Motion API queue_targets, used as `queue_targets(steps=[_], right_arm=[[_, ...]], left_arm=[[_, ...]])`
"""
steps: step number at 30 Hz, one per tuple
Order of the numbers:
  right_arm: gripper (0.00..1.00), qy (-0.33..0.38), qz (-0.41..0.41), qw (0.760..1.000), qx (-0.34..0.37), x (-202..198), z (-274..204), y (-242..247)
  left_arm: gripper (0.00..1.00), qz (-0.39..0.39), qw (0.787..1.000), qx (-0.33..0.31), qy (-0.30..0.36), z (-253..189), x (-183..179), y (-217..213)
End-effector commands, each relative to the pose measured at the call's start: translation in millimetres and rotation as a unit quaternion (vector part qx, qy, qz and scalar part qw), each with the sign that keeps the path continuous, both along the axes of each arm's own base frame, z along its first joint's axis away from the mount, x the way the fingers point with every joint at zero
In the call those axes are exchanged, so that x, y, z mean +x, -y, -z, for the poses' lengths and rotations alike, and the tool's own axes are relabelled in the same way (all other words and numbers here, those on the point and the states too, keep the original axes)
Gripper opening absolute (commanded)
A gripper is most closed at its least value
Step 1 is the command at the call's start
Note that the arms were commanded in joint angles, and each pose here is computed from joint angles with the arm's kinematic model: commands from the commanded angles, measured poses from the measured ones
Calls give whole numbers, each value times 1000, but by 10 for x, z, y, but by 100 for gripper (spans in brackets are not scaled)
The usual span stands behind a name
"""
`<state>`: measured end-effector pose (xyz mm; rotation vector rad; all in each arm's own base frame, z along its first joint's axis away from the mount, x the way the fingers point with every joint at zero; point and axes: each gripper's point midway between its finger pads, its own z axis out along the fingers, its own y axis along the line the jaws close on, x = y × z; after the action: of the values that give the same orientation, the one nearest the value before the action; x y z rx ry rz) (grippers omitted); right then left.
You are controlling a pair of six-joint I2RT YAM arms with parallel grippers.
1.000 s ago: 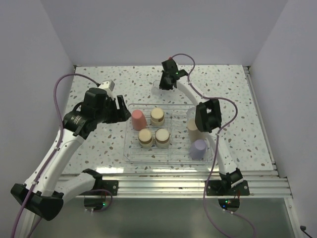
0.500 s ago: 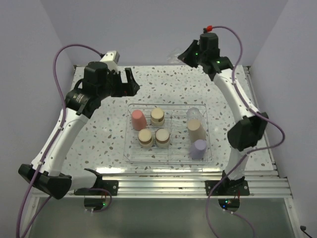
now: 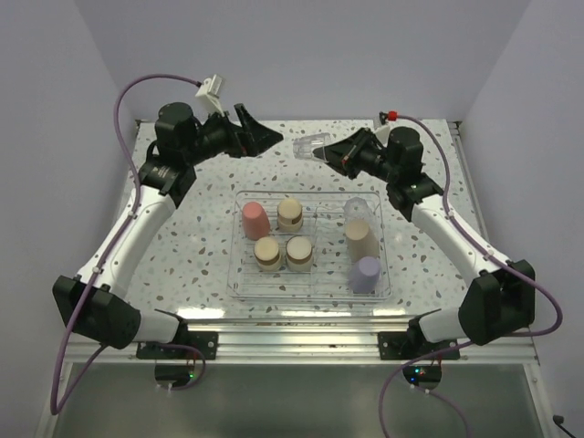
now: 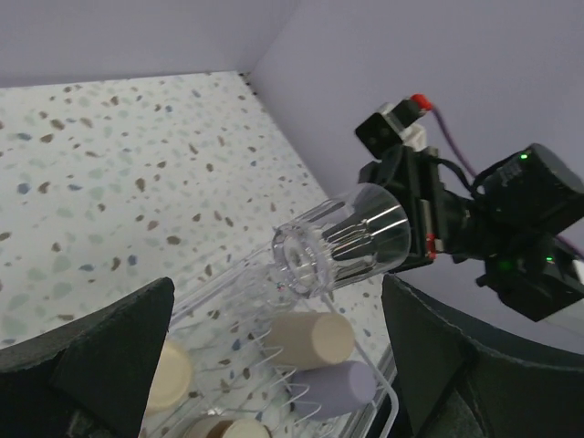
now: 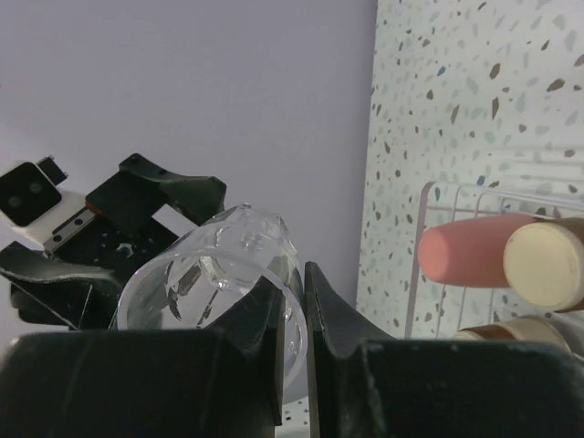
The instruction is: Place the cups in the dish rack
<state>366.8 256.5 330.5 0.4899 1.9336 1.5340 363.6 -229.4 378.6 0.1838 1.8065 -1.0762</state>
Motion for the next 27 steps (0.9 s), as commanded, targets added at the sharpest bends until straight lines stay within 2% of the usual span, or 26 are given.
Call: queue_targets(steps=[1, 10, 14, 21, 27], right_arm=[[0, 91, -55, 990, 98, -328, -840, -47], [0, 81, -70, 988, 108, -476, -870, -54], [0, 79, -84, 987, 108, -531, -893, -137], [0, 73, -84, 989, 102, -542, -858, -171], [0, 71, -80, 990, 96, -494, -833, -200]], left_arm=[[98, 115, 983, -117, 87, -652, -282, 233], [96, 126, 981, -137, 61, -480, -222, 299], [96, 180, 966, -176, 64, -515, -393, 368], [94, 246, 949, -188, 63, -533, -587, 577], [84, 279, 938, -193, 66, -574, -719, 686]])
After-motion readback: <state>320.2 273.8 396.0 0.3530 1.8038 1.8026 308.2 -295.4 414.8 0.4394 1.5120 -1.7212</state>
